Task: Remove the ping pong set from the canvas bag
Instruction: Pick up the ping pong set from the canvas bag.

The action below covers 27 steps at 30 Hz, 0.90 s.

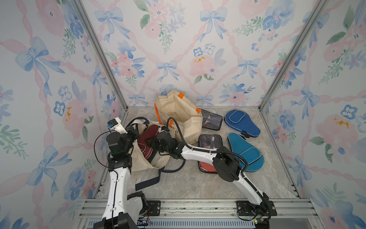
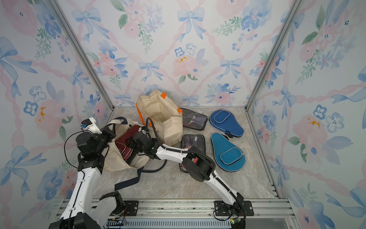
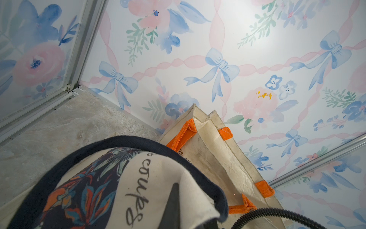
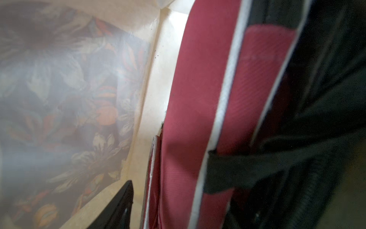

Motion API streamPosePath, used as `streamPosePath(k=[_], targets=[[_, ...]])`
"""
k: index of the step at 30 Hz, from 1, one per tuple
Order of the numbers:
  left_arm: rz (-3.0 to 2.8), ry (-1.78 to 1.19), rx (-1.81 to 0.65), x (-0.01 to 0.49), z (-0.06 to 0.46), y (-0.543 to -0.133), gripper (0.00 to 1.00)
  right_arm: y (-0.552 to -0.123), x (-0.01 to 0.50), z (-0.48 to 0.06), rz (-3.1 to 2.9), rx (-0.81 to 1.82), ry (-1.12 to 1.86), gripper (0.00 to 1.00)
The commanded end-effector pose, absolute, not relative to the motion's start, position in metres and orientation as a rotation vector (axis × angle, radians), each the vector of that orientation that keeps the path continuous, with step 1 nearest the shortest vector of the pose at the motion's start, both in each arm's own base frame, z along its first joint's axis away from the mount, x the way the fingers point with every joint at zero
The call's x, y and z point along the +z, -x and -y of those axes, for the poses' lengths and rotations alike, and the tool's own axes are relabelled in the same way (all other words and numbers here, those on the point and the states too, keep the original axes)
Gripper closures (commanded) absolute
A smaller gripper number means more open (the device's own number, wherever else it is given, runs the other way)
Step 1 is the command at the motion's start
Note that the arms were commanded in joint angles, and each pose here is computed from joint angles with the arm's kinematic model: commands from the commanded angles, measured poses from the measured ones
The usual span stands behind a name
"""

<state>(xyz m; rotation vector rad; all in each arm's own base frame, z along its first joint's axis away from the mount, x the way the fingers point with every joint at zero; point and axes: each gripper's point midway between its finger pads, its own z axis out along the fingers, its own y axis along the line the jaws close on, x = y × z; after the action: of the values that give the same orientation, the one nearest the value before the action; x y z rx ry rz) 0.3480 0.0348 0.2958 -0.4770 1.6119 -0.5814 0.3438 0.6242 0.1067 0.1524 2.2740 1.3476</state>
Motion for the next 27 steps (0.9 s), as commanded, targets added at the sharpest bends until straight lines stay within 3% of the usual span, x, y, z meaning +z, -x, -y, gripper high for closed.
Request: streamPosePath(k=[1,10,13,21,27], targets=[[-1.555,0.406,-0.602,0.316,-0.027,-0.349,1.0,-0.353,0.124,-0.627,-2.222,1.379,-0.162,0.41],[-1.557,0.408,-0.604,0.315,-0.027,-0.349,1.0,-0.357,0.094,-0.633,-2.303,1.341,-0.19,0.41],[-1.559,0.406,-0.605,0.315,-0.027,-0.349,1.0,-0.362,0.097,-0.634,-2.279,1.319,-0.165,0.48],[-1.559,0.407,-0.604,0.314,-0.027,-0.349,1.0,-0.358,0.131,-0.632,-2.18,1.302,-0.082,0.77],[-1.556,0.405,-0.601,0.316,-0.027,-0.349,1.0,-0.345,0.186,-0.622,-2.015,1.274,0.005,0.86]])
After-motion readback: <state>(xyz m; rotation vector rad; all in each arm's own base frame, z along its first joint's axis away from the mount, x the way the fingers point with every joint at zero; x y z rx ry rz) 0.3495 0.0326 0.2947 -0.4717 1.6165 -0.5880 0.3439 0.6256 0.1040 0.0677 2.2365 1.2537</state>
